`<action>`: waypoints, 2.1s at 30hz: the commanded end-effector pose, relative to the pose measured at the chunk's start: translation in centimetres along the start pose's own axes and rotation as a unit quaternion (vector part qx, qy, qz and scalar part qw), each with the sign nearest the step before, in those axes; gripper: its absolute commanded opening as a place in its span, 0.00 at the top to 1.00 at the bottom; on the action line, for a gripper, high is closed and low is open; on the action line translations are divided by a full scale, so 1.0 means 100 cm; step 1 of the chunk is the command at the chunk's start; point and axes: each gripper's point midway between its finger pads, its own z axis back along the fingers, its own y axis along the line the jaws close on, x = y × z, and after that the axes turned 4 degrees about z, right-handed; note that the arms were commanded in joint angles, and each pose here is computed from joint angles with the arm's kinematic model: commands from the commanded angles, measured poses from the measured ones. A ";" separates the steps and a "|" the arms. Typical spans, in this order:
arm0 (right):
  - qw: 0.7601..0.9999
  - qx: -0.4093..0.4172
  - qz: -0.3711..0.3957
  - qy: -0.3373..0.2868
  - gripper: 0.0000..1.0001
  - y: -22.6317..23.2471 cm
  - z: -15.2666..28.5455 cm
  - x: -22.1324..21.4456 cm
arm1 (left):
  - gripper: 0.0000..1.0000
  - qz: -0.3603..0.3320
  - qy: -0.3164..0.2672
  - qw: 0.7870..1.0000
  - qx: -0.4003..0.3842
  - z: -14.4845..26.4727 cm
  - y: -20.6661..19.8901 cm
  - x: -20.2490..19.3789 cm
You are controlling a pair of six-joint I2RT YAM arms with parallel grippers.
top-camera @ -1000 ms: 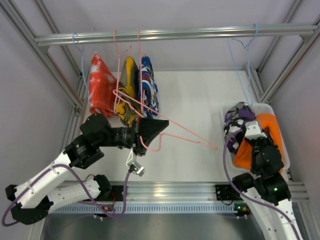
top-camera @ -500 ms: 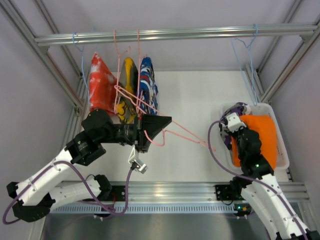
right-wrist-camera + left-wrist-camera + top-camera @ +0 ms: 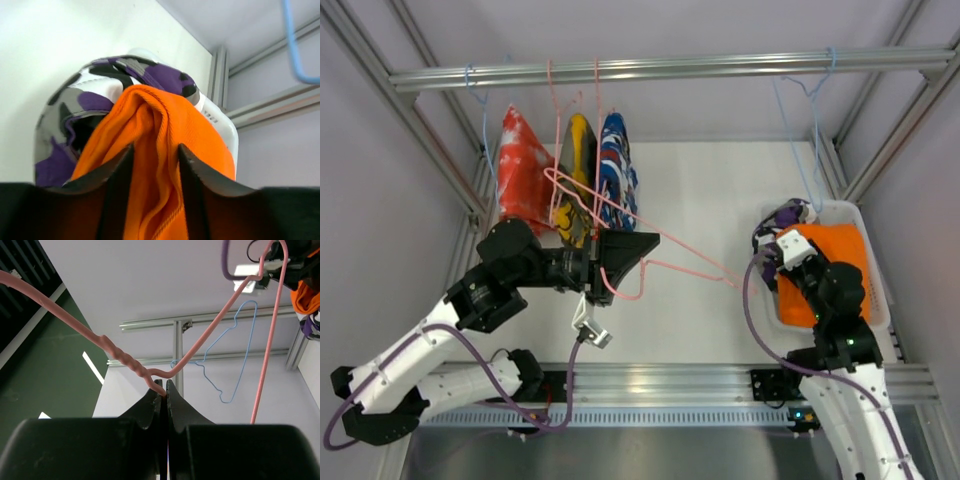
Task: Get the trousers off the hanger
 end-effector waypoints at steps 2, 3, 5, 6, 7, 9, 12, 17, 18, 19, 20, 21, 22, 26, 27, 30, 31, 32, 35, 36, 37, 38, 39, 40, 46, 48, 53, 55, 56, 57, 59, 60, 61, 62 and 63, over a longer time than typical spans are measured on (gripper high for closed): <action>0.997 0.021 -0.023 -0.075 0.47 -0.009 0.045 0.047 | 1.00 -0.032 -0.020 0.999 0.015 0.006 0.015 0.012; 0.995 0.006 -0.023 -0.097 0.44 -0.021 0.059 0.062 | 1.00 -0.031 -0.020 0.999 0.014 0.006 0.014 0.012; 0.993 -0.011 -0.023 -0.118 0.39 -0.031 0.080 0.074 | 1.00 -0.027 -0.017 0.999 0.011 0.005 0.012 0.011; 0.991 -0.023 -0.024 -0.131 0.40 -0.039 0.099 0.082 | 1.00 -0.024 -0.018 1.000 0.010 0.005 0.010 0.010; 0.991 -0.024 -0.023 -0.132 0.39 -0.041 0.105 0.085 | 1.00 -0.023 -0.018 1.000 0.008 0.004 0.009 0.010; 0.988 -0.026 -0.021 -0.154 0.39 -0.042 0.133 0.092 | 1.00 -0.019 -0.018 1.000 0.005 0.003 0.005 0.009; 0.982 0.005 -0.019 -0.189 0.35 -0.027 0.171 0.098 | 1.00 -0.007 -0.024 1.000 -0.004 -0.001 -0.004 0.009; 0.936 0.187 0.017 -0.299 0.25 0.031 0.233 0.136 | 1.00 0.013 -0.032 0.999 -0.022 -0.010 -0.018 0.006; 0.927 0.208 0.020 -0.312 0.25 0.032 0.244 0.148 | 1.00 0.023 -0.033 0.999 -0.020 -0.012 -0.016 0.005; 0.923 0.231 0.015 -0.309 0.27 0.035 0.244 0.154 | 1.00 0.033 -0.033 0.999 -0.021 -0.017 -0.017 0.000; 0.916 0.282 -0.005 -0.286 0.28 0.041 0.232 0.163 | 1.00 0.043 -0.029 0.998 -0.022 -0.019 -0.016 -0.003; 0.911 0.298 -0.007 -0.286 0.30 0.038 0.233 0.173 | 1.00 0.054 -0.029 0.998 -0.021 -0.025 -0.012 -0.008; 0.906 0.321 -0.013 -0.277 0.32 0.039 0.229 0.178 | 1.00 0.074 -0.024 0.997 -0.019 -0.028 -0.011 -0.012; 0.871 0.407 -0.068 -0.268 0.33 0.030 0.206 0.214 | 1.00 0.109 -0.012 0.994 -0.009 -0.039 -0.003 -0.026; 0.868 0.401 -0.065 -0.284 0.32 0.022 0.204 0.225 | 1.00 0.112 -0.012 0.994 -0.011 -0.041 -0.005 -0.027; 0.853 0.410 -0.098 -0.308 0.33 0.005 0.195 0.251 | 1.00 0.107 -0.023 0.994 -0.022 -0.049 -0.016 -0.028; 0.848 0.416 -0.109 -0.309 0.34 0.003 0.193 0.255 | 1.00 0.101 -0.026 0.994 -0.025 -0.050 -0.018 -0.028; 0.839 0.434 -0.134 -0.300 0.35 0.002 0.187 0.258 | 1.00 0.092 -0.029 0.995 -0.027 -0.052 -0.018 -0.028; 0.833 0.447 -0.156 -0.288 0.37 0.002 0.173 0.256 | 1.00 0.095 -0.033 0.995 -0.027 -0.058 -0.017 -0.031; 0.831 0.449 -0.160 -0.286 0.37 0.003 0.172 0.255 | 1.00 0.103 -0.031 0.994 -0.026 -0.059 -0.016 -0.033; 0.829 0.451 -0.159 -0.290 0.37 0.003 0.171 0.256 | 1.00 0.107 -0.030 0.993 -0.029 -0.062 -0.019 -0.036; 0.825 0.457 -0.162 -0.290 0.37 0.005 0.171 0.256 | 1.00 0.108 -0.030 0.993 -0.028 -0.064 -0.018 -0.037; 0.823 0.459 -0.162 -0.292 0.37 0.005 0.171 0.257 | 1.00 0.114 -0.031 0.993 -0.029 -0.069 -0.019 -0.040; 0.823 0.458 -0.161 -0.295 0.37 0.002 0.167 0.260 | 1.00 0.115 -0.031 0.993 -0.026 -0.071 -0.018 -0.042; 0.802 0.524 -0.142 -0.249 0.37 0.027 0.152 0.266 | 1.00 0.111 -0.045 0.992 -0.025 -0.092 -0.020 -0.052; 0.817 0.516 -0.126 -0.224 0.38 0.035 0.140 0.263 | 1.00 0.112 -0.051 0.992 -0.029 -0.098 -0.023 -0.055; 0.814 0.531 -0.105 -0.209 0.39 0.057 0.127 0.267 | 1.00 0.108 -0.060 0.992 -0.024 -0.107 -0.022 -0.058; 0.814 0.535 -0.105 -0.203 0.41 0.061 0.120 0.268 | 1.00 0.106 -0.065 0.992 -0.023 -0.109 -0.022 -0.056; 0.813 0.535 -0.105 -0.203 0.42 0.062 0.119 0.269 | 1.00 0.106 -0.065 0.992 -0.024 -0.110 -0.023 -0.056; 0.813 0.535 -0.108 -0.203 0.42 0.062 0.118 0.270 | 1.00 0.105 -0.065 0.992 -0.025 -0.110 -0.023 -0.056; 0.810 0.538 -0.111 -0.205 0.56 0.064 0.116 0.274 | 1.00 0.104 -0.066 0.992 -0.025 -0.110 -0.023 -0.055; 0.807 0.541 -0.114 -0.207 0.63 0.065 0.117 0.276 | 1.00 0.104 -0.065 0.992 -0.025 -0.110 -0.024 -0.056; 0.805 0.542 -0.122 -0.208 0.83 0.064 0.118 0.279 | 1.00 0.104 -0.062 0.992 -0.025 -0.110 -0.024 -0.057; 0.801 0.546 -0.128 -0.209 0.92 0.065 0.120 0.280 | 1.00 0.104 -0.061 0.992 -0.024 -0.110 -0.026 -0.057; 0.801 0.545 -0.132 -0.210 0.99 0.063 0.121 0.281 | 1.00 0.105 -0.059 0.992 -0.026 -0.109 -0.028 -0.058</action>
